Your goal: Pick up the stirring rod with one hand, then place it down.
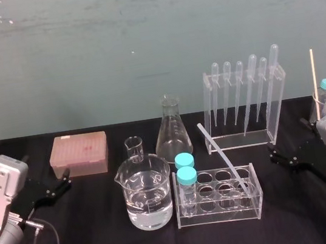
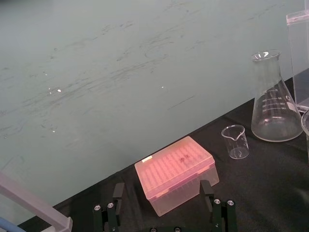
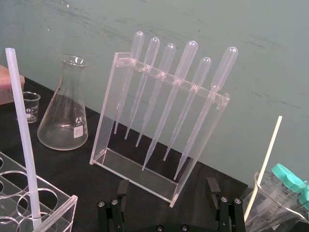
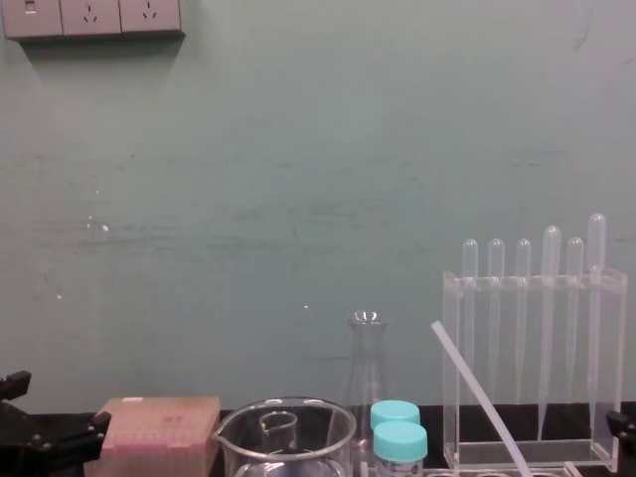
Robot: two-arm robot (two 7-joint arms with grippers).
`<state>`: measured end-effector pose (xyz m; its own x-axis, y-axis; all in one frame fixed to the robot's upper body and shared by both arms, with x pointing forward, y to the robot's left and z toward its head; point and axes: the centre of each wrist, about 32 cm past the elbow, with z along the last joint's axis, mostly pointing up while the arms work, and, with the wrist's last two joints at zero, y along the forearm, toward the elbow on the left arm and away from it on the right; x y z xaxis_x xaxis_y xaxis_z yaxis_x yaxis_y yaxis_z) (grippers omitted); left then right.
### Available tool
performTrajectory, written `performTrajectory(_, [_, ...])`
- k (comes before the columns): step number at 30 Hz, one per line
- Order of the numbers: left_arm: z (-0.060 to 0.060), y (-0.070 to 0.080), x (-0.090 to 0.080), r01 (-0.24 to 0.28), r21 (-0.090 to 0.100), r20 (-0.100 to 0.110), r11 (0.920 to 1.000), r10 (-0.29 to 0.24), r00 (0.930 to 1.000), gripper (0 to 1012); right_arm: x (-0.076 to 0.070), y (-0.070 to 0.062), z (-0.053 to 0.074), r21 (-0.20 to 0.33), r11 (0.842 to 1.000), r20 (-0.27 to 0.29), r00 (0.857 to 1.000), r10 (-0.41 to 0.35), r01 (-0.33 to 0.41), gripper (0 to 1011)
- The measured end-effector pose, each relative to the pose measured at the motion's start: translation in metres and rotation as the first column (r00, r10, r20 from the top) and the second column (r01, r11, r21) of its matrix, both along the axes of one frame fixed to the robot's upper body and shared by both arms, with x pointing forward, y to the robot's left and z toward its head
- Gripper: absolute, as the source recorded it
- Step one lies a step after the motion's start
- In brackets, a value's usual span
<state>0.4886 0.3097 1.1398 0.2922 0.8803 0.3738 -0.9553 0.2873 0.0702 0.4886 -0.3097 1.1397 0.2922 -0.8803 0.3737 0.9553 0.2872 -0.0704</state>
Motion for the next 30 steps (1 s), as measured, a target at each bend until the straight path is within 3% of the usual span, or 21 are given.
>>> performTrajectory(30, [0.0,0.0,0.0,0.0,0.0,0.0,1.0,0.0,1.0,1000,0.0,0.0,0.0,0.0,1.0,0.0,1.0,0.0,0.0,1002])
